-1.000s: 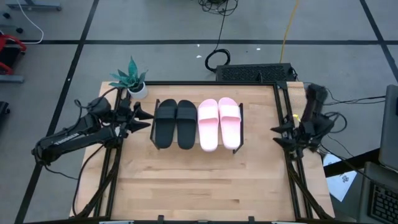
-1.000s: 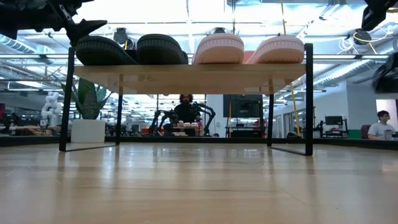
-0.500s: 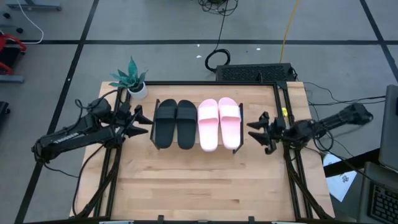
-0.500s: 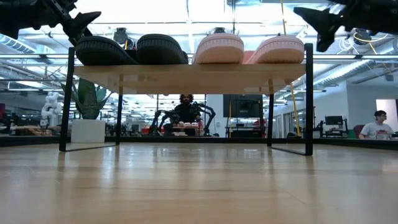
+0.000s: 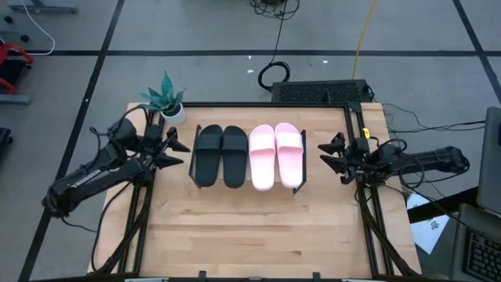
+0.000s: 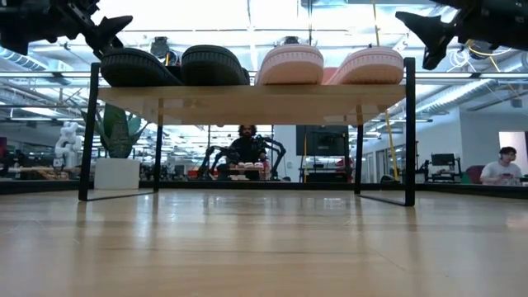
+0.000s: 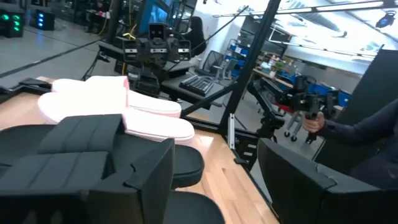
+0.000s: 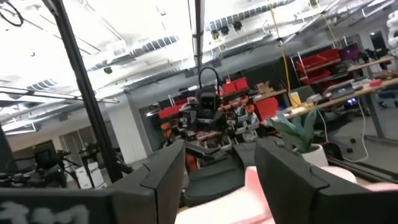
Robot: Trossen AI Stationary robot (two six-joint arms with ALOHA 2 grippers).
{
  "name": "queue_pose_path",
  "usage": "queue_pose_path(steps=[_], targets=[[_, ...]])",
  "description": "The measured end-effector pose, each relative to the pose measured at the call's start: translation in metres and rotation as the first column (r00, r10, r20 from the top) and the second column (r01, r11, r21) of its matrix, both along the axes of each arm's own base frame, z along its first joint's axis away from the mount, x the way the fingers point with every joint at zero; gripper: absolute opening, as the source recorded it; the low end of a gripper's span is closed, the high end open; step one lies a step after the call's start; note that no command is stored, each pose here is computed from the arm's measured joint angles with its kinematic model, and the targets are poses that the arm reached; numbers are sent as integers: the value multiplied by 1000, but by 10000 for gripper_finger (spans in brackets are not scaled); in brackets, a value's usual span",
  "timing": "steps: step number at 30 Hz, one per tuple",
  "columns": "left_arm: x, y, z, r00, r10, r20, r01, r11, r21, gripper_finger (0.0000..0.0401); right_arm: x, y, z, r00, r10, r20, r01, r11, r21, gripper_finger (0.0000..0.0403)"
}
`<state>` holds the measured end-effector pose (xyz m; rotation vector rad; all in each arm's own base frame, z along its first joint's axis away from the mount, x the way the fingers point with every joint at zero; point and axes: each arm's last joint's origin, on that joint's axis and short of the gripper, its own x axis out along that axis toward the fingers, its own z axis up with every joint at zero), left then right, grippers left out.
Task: Pick and place slides into the shelf
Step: Return to Home Position
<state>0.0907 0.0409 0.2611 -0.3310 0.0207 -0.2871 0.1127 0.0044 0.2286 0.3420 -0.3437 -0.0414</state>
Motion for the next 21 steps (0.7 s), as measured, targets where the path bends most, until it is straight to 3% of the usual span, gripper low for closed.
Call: queue_pose_path(steps=[11, 21], targets=[[-15, 6, -1, 1000, 8, 5, -8, 1000, 26, 230, -19, -2, -2, 1000, -19, -6, 19, 1000, -19, 183], [-13, -6, -50, 998, 50, 37, -50, 999, -14, 230, -18, -4, -6, 997, -55, -48, 56, 998, 29, 183]])
